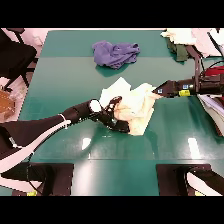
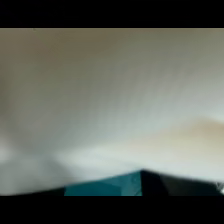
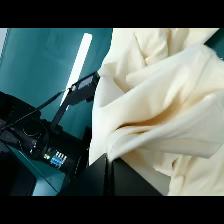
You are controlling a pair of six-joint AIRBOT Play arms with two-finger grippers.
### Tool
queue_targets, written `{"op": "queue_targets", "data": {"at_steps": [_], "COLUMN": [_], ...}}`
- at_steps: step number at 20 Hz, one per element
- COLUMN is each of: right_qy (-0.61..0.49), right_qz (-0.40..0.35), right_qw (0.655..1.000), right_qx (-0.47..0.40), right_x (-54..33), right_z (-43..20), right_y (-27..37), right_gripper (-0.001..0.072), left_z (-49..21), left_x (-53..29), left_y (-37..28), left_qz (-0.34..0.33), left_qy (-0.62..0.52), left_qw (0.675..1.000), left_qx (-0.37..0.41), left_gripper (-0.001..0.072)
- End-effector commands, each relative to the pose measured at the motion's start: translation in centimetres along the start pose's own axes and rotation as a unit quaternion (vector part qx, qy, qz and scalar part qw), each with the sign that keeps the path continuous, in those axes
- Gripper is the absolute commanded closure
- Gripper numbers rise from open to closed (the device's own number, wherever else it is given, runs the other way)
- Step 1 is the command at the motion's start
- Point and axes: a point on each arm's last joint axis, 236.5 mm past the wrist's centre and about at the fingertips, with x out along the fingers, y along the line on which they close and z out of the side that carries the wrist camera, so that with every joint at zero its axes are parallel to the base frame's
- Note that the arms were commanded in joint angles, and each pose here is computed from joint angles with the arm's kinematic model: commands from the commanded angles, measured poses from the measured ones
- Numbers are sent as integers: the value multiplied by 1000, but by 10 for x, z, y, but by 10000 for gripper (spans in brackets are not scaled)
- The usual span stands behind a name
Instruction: Fold the shirts.
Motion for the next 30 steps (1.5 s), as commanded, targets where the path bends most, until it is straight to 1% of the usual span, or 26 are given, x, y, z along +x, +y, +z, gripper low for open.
{"op": "queue_targets", "data": {"at_steps": [1, 4, 6, 8, 9, 11, 13, 14, 16, 19, 20, 22, 23, 26, 28, 30], "right_qy": [-3, -8, -9, -11, -12, -11, -10, -9, -1, 9, 9, 6, 5, 1, -18, -63], "right_qz": [-1, -2, -4, -6, -7, -6, -3, 0, 5, 13, 13, 13, 13, 10, 0, -20], "right_qw": [1000, 1000, 1000, 1000, 1000, 1000, 1000, 1000, 1000, 1000, 1000, 1000, 1000, 1000, 1000, 998], "right_qx": [0, 1, 0, -1, 0, 0, 0, -1, -9, -16, -17, -15, -14, -10, 2, 20], "right_x": [-2, -2, -2, -2, -2, -2, -2, -1, 3, 10, 11, 12, 12, 9, 2, -16], "right_z": [1, 3, 4, 5, 5, 5, 4, 4, -1, -6, -6, -4, -4, -2, 7, 27], "right_y": [0, 0, -1, -3, -3, -2, -1, 2, 9, 18, 20, 21, 20, 17, 5, -12], "right_gripper": [687, 687, 687, 687, 687, 687, 687, 687, 687, 687, 687, 687, 687, 687, 687, 687], "left_z": [-7, -14, -25, -29, -30, -30, -12, 2, 31, 56, 59, 60, 59, 42, 26, 13], "left_x": [1, 1, -1, -2, -1, 0, 2, 4, 3, -2, -3, -3, -3, -1, -10, -35], "left_y": [-12, -14, -25, -27, -21, 5, 23, 26, 26, 22, 20, 20, 20, 14, 1, -15], "left_qz": [-23, -25, -45, -49, -36, 19, 60, 65, 61, 49, 43, 43, 44, 41, 34, 41], "left_qy": [14, 29, 55, 61, 63, 59, 18, -14, -76, -130, -137, -138, -135, -97, -68, -56], "left_qw": [999, 998, 995, 995, 996, 997, 998, 997, 994, 988, 987, 987, 988, 993, 997, 997], "left_qx": [-40, -54, -64, -55, -47, -38, -28, -33, -47, -64, -69, -66, -61, -60, -32, 18], "left_gripper": [229, 230, 229, 230, 230, 231, 230, 230, 230, 233, 407, 667, 681, 683, 684, 684]}}
